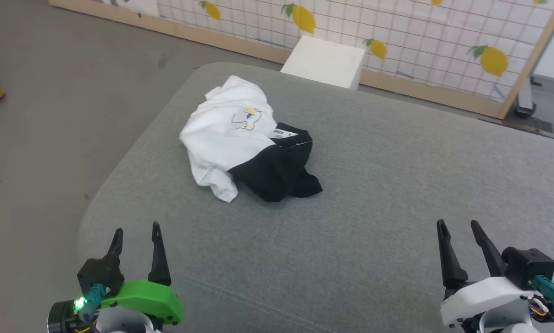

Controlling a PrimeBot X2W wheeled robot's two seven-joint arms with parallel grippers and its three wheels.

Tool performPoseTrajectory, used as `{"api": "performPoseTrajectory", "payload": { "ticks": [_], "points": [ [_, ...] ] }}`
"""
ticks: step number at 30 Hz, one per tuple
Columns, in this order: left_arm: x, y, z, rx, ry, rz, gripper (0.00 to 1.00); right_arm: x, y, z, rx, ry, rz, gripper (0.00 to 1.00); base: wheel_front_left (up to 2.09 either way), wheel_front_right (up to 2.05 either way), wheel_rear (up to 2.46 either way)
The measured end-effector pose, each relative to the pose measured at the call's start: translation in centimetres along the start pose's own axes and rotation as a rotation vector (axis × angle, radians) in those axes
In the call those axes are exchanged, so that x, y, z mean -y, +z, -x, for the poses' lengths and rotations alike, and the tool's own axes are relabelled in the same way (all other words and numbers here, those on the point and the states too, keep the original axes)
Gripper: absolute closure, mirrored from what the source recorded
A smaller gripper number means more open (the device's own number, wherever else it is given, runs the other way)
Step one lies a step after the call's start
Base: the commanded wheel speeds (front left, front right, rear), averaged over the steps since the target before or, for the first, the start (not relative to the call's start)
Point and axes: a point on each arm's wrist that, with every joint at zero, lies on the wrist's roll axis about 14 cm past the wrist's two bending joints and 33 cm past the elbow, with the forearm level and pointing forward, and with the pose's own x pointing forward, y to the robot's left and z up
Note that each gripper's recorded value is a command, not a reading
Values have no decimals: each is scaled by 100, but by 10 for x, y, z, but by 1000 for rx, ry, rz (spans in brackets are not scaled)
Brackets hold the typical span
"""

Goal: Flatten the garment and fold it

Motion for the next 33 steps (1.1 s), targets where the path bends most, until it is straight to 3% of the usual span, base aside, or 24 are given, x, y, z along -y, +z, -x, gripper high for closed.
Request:
{"api": "performPoseTrajectory", "payload": {
  "ticks": [21, 33],
  "points": [
    [-51, -1, 30, 15, 165, -6, 0, -36, -16, -22, -28, 104, -38, 0, 0, 0, 0],
    [-56, -7, 36, 2, 184, 10, 0, -41, -27, -26, -44, 112, -66, 0, 0, 0, 0]
  ]
}}
